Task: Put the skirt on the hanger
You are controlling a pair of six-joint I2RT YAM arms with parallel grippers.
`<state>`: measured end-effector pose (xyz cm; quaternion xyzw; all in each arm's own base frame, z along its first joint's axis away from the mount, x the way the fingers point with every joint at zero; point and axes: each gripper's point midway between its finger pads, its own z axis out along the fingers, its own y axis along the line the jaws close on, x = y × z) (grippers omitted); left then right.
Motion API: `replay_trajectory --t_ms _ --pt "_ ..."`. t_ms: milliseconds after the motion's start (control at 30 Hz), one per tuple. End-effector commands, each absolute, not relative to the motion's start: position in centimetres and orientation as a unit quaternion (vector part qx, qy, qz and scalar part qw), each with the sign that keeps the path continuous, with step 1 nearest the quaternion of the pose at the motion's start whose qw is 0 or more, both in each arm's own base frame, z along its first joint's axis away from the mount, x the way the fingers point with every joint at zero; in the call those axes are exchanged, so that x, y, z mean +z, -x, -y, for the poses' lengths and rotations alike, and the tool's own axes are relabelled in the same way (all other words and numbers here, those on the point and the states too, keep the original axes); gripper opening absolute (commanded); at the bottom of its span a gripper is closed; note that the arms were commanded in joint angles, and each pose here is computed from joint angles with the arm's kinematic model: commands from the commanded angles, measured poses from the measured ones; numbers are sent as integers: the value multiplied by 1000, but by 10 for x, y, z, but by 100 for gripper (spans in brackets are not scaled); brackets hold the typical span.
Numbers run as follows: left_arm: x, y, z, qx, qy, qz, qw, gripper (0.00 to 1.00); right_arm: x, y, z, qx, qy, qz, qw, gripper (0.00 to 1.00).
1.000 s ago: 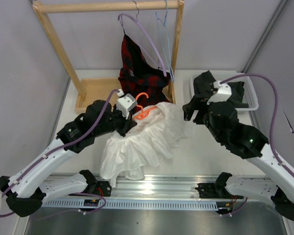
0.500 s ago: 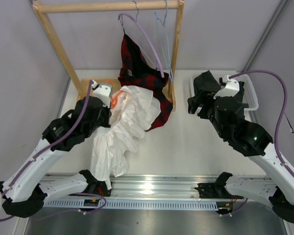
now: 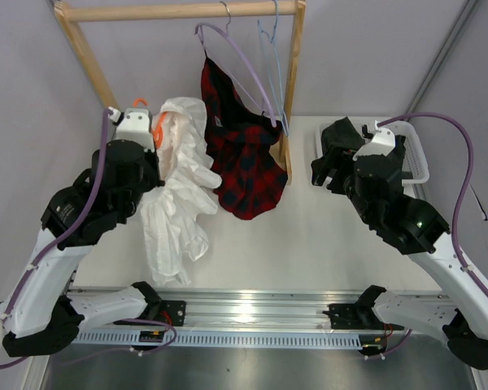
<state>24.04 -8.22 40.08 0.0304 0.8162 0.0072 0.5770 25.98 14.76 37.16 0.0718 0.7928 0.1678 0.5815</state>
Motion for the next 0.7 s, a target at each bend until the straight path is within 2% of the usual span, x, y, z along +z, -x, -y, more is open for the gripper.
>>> replay_trajectory --t_ms 0,333,667 --pt "451 -247 66 5 19 -770 637 0 388 -261 -146 178 -71 -782 594 80" --pt "486 -304 78 -32 -5 -740 672 0 390 -266 -150 188 -62 -779 595 79" --pt "515 -349 58 -51 -37 -686 725 0 395 -283 -161 212 -40 -769 602 79"
